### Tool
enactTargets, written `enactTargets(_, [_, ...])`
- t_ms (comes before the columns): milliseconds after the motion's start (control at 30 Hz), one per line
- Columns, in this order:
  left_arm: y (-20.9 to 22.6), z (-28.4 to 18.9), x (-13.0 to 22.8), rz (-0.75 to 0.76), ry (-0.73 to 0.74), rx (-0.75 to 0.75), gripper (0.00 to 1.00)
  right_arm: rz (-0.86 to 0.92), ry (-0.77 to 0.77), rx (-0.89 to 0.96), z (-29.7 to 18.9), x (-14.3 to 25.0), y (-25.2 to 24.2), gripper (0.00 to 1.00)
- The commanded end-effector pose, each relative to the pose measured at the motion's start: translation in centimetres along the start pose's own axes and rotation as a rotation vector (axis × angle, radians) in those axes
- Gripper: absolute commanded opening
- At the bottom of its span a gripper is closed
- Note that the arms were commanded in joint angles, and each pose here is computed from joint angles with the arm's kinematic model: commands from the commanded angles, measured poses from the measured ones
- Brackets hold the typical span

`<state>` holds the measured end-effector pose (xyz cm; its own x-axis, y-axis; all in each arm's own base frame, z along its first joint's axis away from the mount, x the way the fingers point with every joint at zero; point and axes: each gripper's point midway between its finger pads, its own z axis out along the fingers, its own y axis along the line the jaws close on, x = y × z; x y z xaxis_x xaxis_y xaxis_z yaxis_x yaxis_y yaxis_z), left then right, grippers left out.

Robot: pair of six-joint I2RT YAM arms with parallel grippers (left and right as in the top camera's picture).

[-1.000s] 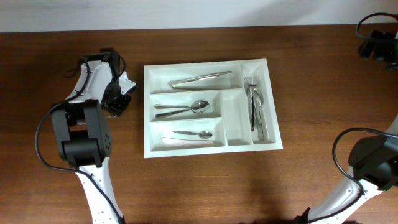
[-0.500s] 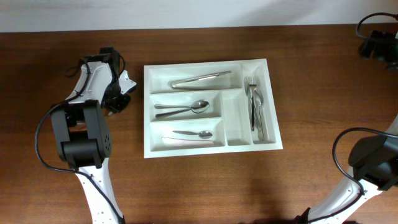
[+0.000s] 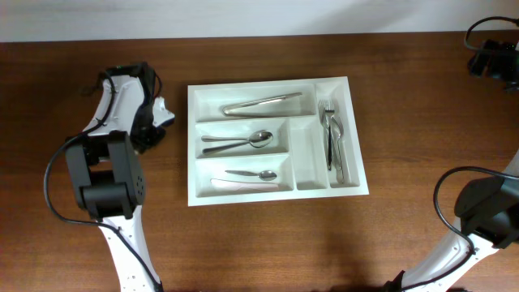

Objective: Pack container
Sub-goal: 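Carry the spoon into the tray's bottom-left compartment and release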

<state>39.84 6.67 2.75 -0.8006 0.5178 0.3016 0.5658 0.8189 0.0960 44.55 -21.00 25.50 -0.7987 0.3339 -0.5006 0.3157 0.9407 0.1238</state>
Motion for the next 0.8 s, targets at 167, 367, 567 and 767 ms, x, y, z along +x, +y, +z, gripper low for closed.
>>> enactTargets(167, [-1.1, -16.0, -1.9, 0.247, -0.429, -0.146, 0.02, 0.009, -0.003, 0.006, -0.2, 0.0, -0.1, 0.99])
enactTargets(367, [-8.3, -22.4, -3.7, 0.517, -0.620, -0.185, 0.02, 0.009, -0.003, 0.006, -0.2, 0.0, -0.1, 0.99])
enactTargets(567, [-16.5, -23.4, -6.4, 0.648, -0.662, -0.102, 0.01, 0.009, -0.003, 0.006, -0.2, 0.0, -0.1, 0.98])
enactTargets(767, [-23.8, -22.1, -8.4, 0.656, -0.616, -0.018, 0.01, 0.009, -0.003, 0.006, -0.2, 0.0, -0.1, 0.99])
